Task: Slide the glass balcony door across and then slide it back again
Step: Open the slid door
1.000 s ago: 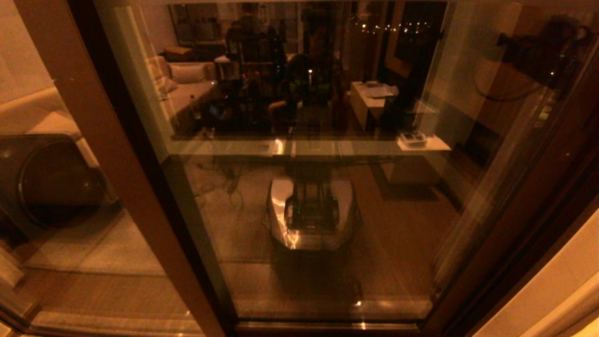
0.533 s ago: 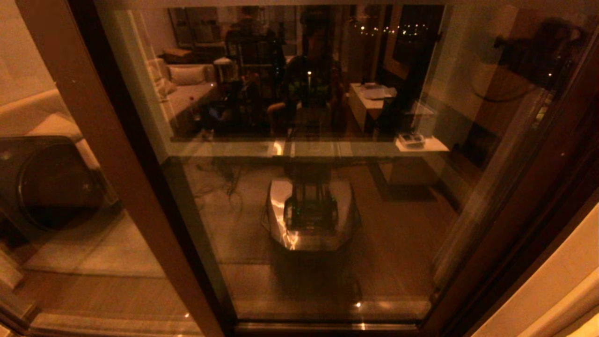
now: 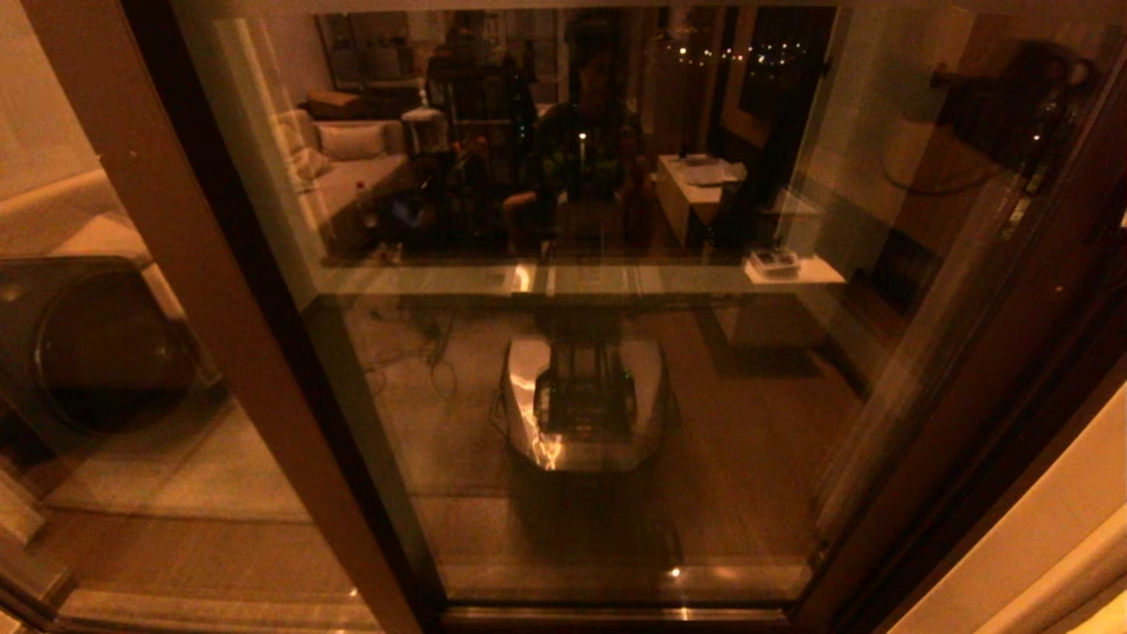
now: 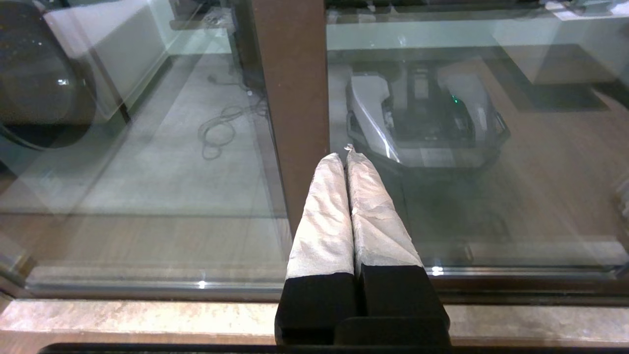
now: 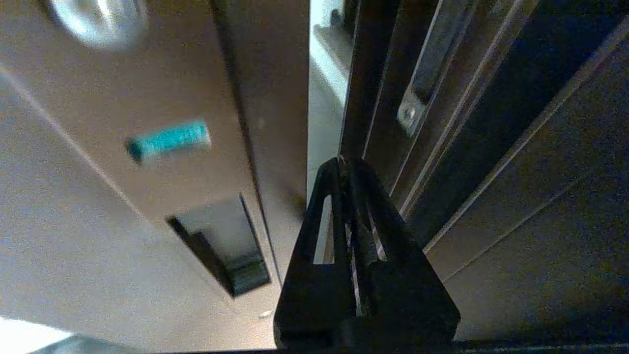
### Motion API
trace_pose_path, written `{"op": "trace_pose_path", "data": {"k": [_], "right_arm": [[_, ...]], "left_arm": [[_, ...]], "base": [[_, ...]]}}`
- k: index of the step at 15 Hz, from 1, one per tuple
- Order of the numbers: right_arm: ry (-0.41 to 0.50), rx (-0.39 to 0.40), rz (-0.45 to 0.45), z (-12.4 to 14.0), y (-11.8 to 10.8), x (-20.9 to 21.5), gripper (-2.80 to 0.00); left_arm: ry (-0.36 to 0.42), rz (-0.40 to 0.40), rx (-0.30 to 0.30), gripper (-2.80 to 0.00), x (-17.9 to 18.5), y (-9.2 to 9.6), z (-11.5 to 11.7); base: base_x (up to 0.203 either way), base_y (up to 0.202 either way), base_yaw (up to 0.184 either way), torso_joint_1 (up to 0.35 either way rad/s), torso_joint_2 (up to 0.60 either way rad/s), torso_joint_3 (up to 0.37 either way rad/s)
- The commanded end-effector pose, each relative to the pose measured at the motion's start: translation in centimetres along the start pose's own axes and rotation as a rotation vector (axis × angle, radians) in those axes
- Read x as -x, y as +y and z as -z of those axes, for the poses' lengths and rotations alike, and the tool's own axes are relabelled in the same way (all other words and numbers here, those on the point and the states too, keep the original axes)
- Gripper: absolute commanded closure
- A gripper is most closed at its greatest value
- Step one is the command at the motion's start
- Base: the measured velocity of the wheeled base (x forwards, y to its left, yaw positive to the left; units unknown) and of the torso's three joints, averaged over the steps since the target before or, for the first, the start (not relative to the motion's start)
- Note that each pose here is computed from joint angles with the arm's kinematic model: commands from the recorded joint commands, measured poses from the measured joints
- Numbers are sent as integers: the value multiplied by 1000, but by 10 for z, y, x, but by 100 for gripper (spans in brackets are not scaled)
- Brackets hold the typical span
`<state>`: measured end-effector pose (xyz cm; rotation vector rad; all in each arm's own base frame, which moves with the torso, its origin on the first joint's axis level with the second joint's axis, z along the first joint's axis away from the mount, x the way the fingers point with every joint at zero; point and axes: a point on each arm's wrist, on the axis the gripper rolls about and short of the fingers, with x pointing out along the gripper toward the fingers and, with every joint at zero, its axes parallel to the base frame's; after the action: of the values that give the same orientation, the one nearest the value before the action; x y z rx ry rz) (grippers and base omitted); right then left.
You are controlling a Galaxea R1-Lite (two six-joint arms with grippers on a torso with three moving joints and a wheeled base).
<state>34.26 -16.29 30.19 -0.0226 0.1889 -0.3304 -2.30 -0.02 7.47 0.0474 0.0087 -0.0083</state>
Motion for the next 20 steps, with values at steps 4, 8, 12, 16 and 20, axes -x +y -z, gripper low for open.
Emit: {"op": "trace_pose_path", "data": {"k": [4,8,12,16,20], "right_arm": [[-11,2,-25,-4,5,7,0],[-16,-4,-72,-5,9,13,0],[-8,-4,-82,-3,13,16,0],[0,-1,-101,-1,19,20,0],[12,2,-158,2,33,28,0]], "left_arm": [[0,0,0,0,0,0,0],[0,0,0,0,0,0,0],[0,0,0,0,0,0,0],[0,0,0,0,0,0,0],[0,1,0,0,0,0,0]], "base": [[0,0,0,0,0,0],[0,0,0,0,0,0],[0,0,0,0,0,0],[0,0,0,0,0,0],[0,0,0,0,0,0]]}}
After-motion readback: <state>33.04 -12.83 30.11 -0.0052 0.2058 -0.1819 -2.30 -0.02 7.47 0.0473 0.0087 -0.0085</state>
